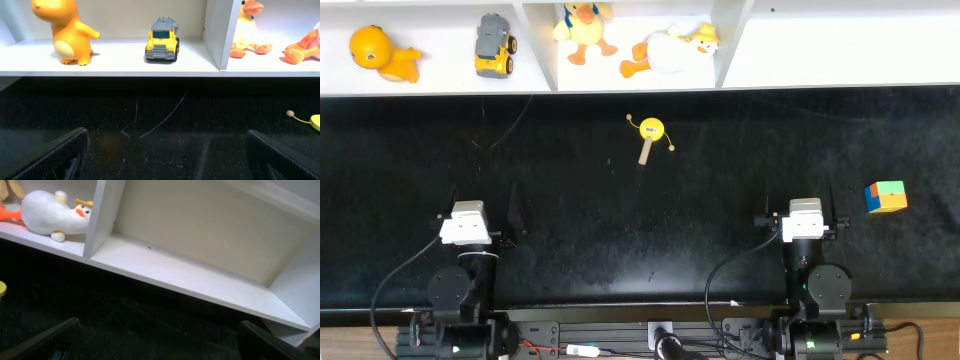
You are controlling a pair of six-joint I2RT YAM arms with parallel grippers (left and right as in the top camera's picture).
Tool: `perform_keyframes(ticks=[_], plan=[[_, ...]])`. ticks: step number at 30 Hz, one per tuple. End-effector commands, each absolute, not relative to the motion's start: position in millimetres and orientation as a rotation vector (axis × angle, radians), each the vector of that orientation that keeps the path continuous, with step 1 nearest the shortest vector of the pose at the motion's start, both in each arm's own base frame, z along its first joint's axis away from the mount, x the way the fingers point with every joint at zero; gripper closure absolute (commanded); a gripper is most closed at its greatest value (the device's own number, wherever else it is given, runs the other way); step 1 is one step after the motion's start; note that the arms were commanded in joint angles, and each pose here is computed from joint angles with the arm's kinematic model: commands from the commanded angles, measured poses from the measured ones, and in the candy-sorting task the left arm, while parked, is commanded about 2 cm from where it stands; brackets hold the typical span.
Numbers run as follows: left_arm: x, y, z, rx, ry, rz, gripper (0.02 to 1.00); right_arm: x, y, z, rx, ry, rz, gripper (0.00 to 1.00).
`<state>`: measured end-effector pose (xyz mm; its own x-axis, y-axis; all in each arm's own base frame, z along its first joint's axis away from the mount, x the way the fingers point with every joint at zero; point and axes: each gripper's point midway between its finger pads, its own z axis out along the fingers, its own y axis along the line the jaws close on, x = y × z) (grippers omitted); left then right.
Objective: Store Toys
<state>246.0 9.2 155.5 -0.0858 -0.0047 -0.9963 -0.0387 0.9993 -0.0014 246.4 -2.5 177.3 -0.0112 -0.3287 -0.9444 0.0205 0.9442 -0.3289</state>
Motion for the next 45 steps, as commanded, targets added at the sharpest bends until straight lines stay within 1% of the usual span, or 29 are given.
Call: perform_keyframes(ticks=[1, 4, 6, 9, 12, 16, 18, 19, 21, 23, 26, 28, 32, 33, 35, 36, 39, 45], plan=[[245.7, 8.5, 156.1, -0.041, 1.649, 0.011, 0.02, 247.1, -3.8, 171.5, -0.244, 1.573, -0.288, 0.005], [245.7, 8.5, 156.1, -0.041, 1.649, 0.011, 0.02, 249.1, -4.4, 167.3, -0.254, 1.607, -0.295, 0.005], [245.7, 8.5, 156.1, -0.041, 1.649, 0.011, 0.02, 249.5, -0.8, 159.0, -0.269, 1.678, -0.26, 0.005], [245.7, 8.5, 156.1, -0.041, 1.649, 0.011, 0.02, 240.9, 12.2, 137.6, -0.258, 1.901, -0.102, 0.005], [245.7, 8.5, 156.1, -0.041, 1.649, 0.011, 0.02, 228.5, 22.8, 126.0, -0.237, 2.111, 0.012, 0.005], [245.7, 8.5, 156.1, -0.041, 1.649, 0.011, 0.02, 219.6, 47.3, 133.3, -0.284, 2.311, 0.165, 0.005], [245.7, 8.5, 156.1, -0.041, 1.649, 0.011, 0.02, 225.3, 74.4, 147.1, -0.333, 2.362, 0.323, 0.003], [245.7, 8.5, 156.2, -0.041, 1.649, 0.011, 0.02, 227.9, 80.4, 149.0, -0.341, 2.382, 0.355, 0.007], [245.7, 8.5, 156.1, -0.041, 1.649, 0.011, 0.02, 232.5, 90.6, 147.9, -0.33, 2.449, 0.417, 0.005], [245.7, 8.5, 156.1, -0.04, 1.649, 0.012, 0.02, 238.0, 94.6, 142.2, -0.258, 2.527, 0.45, 0.005], [245.7, 8.5, 156.1, -0.041, 1.649, 0.011, 0.02, 250.2, 100.2, 131.3, -0.131, 2.635, 0.481, 0.007], [245.7, 8.5, 156.2, -0.041, 1.649, 0.011, 0.02, 259.6, 107.5, 125.7, -0.079, 2.685, 0.493, 0.005], [245.7, 8.5, 156.1, -0.041, 1.649, 0.011, 0.02, 282.9, 127.7, 109.6, -0.038, 2.781, 0.392, 0.003], [245.7, 8.5, 156.1, -0.041, 1.649, 0.011, 0.023, 287.9, 136.8, 106.1, -0.048, 2.797, 0.378, 0.003], [245.7, 8.5, 156.1, -0.041, 1.649, 0.011, 0.02, 302.7, 180.8, 94.9, -0.172, 2.84, 0.377, 0.003], [245.7, 8.5, 156.1, -0.041, 1.649, 0.011, 0.02, 307.0, 190.0, 93.0, -0.189, 2.845, 0.367, 0.003], [245.7, 8.5, 156.1, -0.041, 1.649, 0.011, 0.02, 320.1, 208.8, 86.6, -0.18, 2.852, 0.325, 0.003], [245.7, 8.5, 156.1, -0.041, 1.649, 0.011, 0.02, 337.1, 239.8, 65.9, -0.179, 2.883, 0.315, 0.003]])
